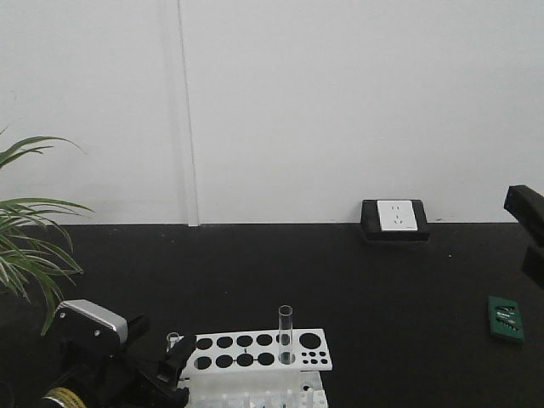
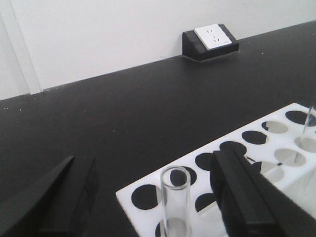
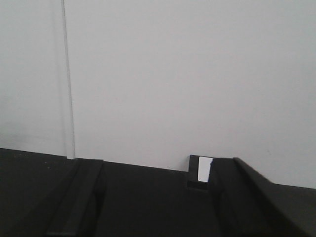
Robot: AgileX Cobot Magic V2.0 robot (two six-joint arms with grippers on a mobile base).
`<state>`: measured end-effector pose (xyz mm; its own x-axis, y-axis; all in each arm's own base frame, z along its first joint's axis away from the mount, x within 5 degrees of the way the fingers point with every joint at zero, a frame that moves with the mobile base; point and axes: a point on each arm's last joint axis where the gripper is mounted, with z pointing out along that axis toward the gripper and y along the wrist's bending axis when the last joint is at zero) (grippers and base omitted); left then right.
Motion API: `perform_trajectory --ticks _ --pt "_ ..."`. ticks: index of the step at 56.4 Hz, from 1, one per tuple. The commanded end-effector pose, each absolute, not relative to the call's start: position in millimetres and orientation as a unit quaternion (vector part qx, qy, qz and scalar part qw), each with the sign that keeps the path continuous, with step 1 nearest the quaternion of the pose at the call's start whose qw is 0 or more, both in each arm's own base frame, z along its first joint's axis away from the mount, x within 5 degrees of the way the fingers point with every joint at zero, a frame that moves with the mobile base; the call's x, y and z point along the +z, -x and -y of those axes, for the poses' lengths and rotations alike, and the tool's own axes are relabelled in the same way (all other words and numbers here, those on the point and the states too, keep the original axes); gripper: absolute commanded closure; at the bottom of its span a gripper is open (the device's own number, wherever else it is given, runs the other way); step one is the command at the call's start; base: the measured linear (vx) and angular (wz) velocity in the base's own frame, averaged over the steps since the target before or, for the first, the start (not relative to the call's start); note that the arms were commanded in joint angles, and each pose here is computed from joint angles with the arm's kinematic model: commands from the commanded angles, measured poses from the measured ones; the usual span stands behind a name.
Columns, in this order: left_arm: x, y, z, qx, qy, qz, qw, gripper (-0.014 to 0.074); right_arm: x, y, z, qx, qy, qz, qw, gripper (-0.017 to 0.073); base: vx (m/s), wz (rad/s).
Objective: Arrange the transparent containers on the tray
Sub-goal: 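Grasp the shorter glass tube with the left gripper and lift it out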
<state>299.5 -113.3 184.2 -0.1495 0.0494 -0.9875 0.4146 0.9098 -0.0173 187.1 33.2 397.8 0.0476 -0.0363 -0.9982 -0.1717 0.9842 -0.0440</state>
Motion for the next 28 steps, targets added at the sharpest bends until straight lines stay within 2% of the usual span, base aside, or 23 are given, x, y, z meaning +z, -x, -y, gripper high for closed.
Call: perform_trajectory --ticks 1,11,18,26,28 --pt "205 -306 118 -0.162 -0.148 -0.702 0.678 0.0018 418 -183 -30 0.039 0.069 -0.643 0.761 0.0065 0.00 0.00" --pt "196 -311 121 -0.177 -0.137 -0.708 0.670 0.0020 418 -183 -30 0.039 0.069 -0.643 0.761 0.0065 0.00 0.00" --pt "192 -312 121 -0.187 -0.127 -0.712 0.665 0.0067 418 -183 -30 0.039 0.069 -0.643 0.761 0.0065 0.00 0.00" --pt "191 -312 122 -0.189 -0.127 -0.706 0.671 0.0198 418 -183 -30 0.039 0.069 -0.643 0.761 0.0065 0.00 0.00" --pt "191 -312 122 -0.190 -0.127 -0.703 0.674 0.0263 418 -183 -30 0.039 0.069 -0.643 0.761 0.0065 0.00 0.00"
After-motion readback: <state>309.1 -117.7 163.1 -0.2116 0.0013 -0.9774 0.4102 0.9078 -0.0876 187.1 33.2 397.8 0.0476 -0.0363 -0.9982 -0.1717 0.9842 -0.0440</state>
